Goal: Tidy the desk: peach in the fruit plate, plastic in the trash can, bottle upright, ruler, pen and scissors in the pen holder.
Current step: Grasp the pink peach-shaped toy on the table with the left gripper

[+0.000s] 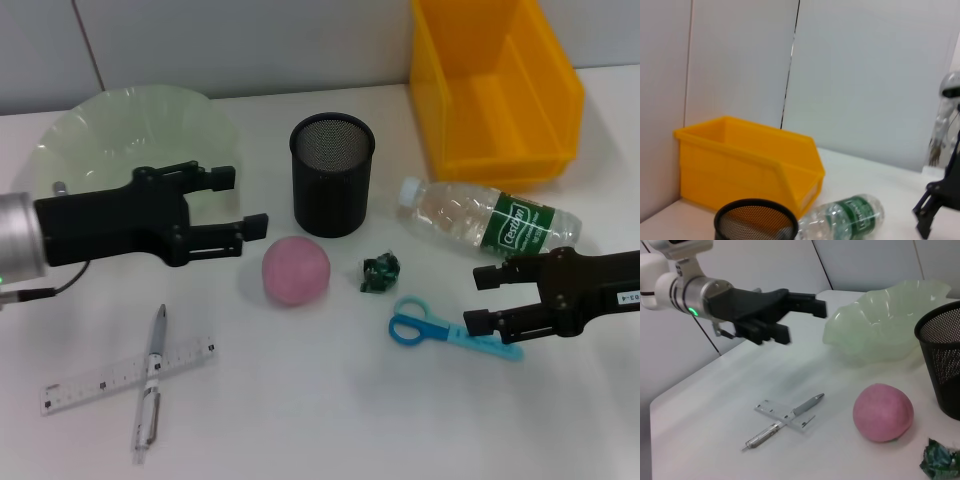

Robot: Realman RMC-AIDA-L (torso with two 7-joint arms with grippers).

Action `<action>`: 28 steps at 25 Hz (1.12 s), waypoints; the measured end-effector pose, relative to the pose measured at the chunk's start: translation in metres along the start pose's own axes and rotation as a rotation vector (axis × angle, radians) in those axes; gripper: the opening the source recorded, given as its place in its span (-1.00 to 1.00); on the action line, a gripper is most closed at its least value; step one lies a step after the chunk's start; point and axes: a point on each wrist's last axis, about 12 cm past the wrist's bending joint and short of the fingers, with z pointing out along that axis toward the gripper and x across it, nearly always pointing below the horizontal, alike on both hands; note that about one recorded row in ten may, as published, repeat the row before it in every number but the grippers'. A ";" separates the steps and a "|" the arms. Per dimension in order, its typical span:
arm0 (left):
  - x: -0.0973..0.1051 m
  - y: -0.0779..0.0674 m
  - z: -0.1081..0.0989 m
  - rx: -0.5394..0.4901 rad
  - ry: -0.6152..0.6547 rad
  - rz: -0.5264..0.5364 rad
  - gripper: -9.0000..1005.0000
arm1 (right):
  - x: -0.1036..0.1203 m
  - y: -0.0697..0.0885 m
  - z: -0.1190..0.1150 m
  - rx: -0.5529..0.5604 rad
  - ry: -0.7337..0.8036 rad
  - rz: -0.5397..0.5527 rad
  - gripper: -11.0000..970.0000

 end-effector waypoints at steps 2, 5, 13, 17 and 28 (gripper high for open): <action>0.001 0.001 0.006 -0.009 0.013 0.025 0.62 | 0.001 0.000 -0.001 0.002 -0.001 0.003 0.71; 0.003 0.002 0.012 -0.015 0.032 0.048 0.62 | 0.002 0.000 -0.003 0.009 -0.006 0.007 0.71; 0.010 0.001 0.059 -0.048 0.210 0.159 0.61 | 0.002 -0.001 -0.004 0.012 -0.007 0.010 0.71; 0.015 -0.002 0.075 -0.053 0.273 0.196 0.61 | 0.003 0.000 -0.004 0.012 -0.007 0.013 0.71; 0.023 -0.007 0.097 -0.079 0.381 0.277 0.60 | 0.004 0.000 -0.005 0.015 -0.007 0.017 0.71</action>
